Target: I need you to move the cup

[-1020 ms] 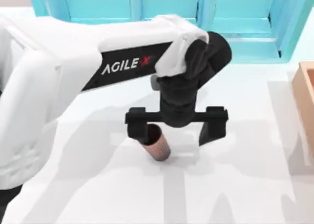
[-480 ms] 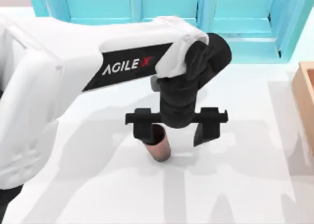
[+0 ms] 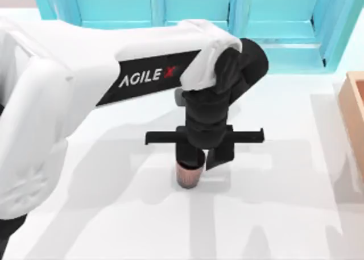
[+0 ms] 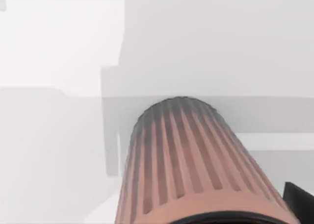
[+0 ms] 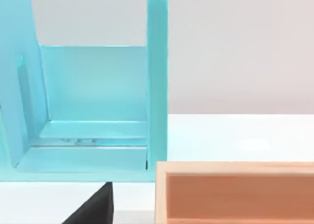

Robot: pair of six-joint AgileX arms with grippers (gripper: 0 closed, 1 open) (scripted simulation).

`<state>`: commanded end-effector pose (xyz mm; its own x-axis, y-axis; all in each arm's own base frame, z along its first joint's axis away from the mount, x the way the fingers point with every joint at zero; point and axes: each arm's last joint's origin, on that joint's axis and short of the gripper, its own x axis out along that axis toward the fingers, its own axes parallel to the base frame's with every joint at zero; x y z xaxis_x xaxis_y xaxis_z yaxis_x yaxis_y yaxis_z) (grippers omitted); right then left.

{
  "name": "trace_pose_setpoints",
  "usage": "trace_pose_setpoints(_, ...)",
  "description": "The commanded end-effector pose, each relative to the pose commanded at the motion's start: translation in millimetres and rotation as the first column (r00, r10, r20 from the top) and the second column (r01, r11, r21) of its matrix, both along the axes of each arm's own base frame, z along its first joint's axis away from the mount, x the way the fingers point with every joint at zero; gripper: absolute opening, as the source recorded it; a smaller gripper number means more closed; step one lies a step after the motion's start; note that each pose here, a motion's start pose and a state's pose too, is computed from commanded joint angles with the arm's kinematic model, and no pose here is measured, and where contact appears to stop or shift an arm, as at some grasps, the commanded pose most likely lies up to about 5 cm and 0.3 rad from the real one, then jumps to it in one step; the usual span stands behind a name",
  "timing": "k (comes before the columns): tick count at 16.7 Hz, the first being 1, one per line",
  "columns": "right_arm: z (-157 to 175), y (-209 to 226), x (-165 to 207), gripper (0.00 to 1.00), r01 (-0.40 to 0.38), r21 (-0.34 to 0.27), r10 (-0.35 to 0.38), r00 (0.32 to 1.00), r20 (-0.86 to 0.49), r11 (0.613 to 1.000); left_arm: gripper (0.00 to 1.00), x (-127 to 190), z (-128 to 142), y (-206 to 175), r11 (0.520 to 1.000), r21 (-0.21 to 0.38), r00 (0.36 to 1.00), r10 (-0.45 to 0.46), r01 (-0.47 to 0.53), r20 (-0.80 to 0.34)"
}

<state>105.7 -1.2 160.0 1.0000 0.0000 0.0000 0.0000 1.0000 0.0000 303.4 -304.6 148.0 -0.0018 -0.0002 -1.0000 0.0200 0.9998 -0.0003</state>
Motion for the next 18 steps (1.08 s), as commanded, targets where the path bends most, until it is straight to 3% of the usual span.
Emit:
trace_pose_setpoints(11,0,0,0,1.0,0.0,0.0,0.0,1.0,0.0,1.0,0.0,3,2,6,1.0,-0.002,1.0,0.0,0.0,0.0)
trace_pose_setpoints(14,0,0,0,1.0,0.0,0.0,0.0,1.0,0.0,1.0,0.0,20,16,45,1.0,-0.011,1.0,-0.001,0.001,-0.004)
trace_pose_setpoints(18,0,0,0,1.0,0.0,0.0,0.0,1.0,0.0,1.0,0.0,44,40,146,1.0,-0.03,1.0,-0.001,0.0,-0.011)
